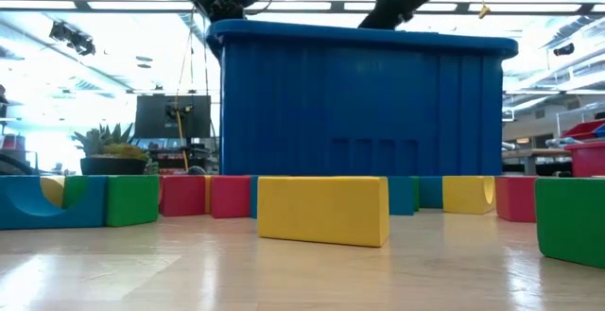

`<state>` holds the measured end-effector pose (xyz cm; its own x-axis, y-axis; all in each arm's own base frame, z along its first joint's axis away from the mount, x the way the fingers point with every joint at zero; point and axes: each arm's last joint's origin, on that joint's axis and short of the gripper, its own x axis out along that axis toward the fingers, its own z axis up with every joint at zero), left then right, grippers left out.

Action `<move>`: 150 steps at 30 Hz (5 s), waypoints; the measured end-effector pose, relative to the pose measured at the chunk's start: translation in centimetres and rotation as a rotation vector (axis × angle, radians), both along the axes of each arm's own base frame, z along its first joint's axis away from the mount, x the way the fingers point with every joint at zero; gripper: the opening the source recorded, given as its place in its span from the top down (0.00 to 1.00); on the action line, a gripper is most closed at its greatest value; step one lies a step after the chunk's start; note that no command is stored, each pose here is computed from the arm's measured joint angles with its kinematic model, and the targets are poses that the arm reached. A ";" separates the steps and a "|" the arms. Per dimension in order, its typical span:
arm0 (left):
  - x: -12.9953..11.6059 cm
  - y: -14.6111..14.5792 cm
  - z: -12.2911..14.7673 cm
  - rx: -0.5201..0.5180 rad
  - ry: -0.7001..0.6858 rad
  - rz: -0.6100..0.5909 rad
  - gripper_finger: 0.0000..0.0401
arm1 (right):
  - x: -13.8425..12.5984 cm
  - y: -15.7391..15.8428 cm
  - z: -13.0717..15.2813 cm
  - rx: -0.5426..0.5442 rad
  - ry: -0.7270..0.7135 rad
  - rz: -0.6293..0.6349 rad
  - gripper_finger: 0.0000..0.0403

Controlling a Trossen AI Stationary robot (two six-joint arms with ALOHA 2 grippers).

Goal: Sort blocks
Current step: Assemble the blue bin using gray bin divider

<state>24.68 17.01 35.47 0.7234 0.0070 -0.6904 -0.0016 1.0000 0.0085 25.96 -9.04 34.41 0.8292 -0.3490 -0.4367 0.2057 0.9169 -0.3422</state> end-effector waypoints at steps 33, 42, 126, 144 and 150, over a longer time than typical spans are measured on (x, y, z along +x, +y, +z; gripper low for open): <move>1.6 -1.4 0.2 -0.007 -0.056 -0.038 0.97 | 1.7 -2.2 -6.0 0.169 0.170 -0.063 0.99; 1.7 -1.6 0.1 -0.052 -0.072 -0.078 0.97 | 1.3 -2.2 -5.6 0.171 0.155 -0.096 1.00; 3.3 -2.0 0.7 0.116 -0.121 0.004 0.97 | -5.9 -6.9 3.5 0.077 0.460 0.021 1.00; 5.1 -1.5 -0.7 0.066 -0.118 0.004 0.97 | -6.0 -7.0 2.4 0.124 0.512 -0.022 1.00; 5.5 -1.5 -1.3 0.039 -0.089 0.004 0.97 | -5.7 -7.3 2.0 0.145 0.534 -0.022 1.00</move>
